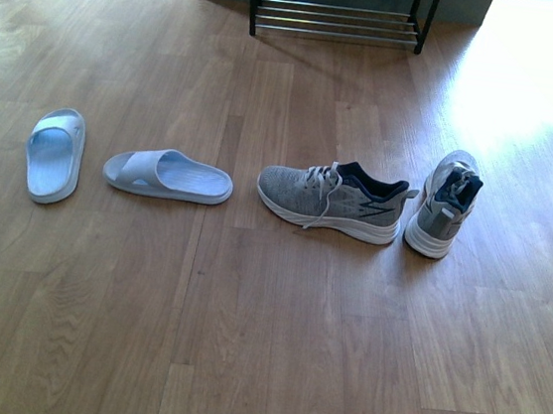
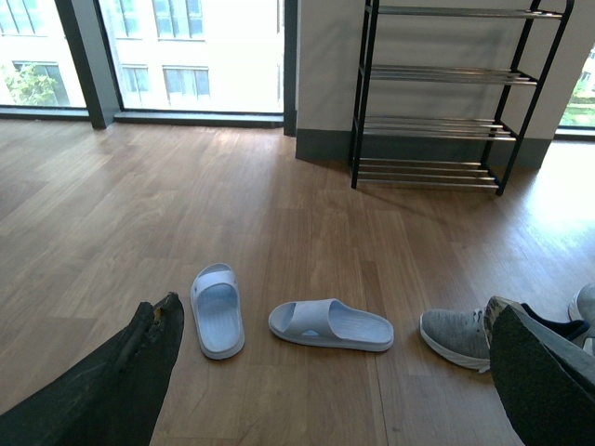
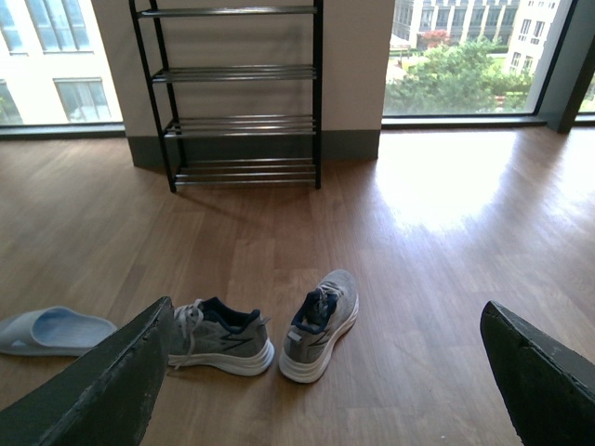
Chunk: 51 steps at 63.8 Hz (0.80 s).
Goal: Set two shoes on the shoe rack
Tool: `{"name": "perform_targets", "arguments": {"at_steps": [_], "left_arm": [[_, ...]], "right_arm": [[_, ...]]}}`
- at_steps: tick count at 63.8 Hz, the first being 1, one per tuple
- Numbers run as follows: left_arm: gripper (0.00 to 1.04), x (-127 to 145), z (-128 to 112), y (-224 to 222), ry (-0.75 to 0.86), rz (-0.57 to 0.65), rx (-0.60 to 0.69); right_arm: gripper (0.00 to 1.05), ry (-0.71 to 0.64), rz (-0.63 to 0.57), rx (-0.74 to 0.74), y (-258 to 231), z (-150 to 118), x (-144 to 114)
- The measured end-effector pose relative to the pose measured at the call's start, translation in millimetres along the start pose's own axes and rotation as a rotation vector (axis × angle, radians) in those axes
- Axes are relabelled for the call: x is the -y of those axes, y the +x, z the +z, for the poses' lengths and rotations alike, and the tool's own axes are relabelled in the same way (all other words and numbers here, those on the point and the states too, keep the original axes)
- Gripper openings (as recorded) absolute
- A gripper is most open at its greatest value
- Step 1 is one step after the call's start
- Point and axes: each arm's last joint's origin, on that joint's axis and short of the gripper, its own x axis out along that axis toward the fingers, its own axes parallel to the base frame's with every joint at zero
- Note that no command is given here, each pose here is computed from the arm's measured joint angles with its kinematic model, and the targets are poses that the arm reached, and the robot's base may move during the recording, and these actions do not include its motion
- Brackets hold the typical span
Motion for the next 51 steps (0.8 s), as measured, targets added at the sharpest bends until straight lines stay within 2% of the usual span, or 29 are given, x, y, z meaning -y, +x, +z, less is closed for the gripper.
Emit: {"name": "perform_targets", "arguments": {"at_steps": [51], "left_arm": [[0.95,0.0,0.0,0.0,0.0,0.0,0.0]], "right_arm": [[0.96,0.0,0.0,0.0,0.0,0.0,0.0]]}}
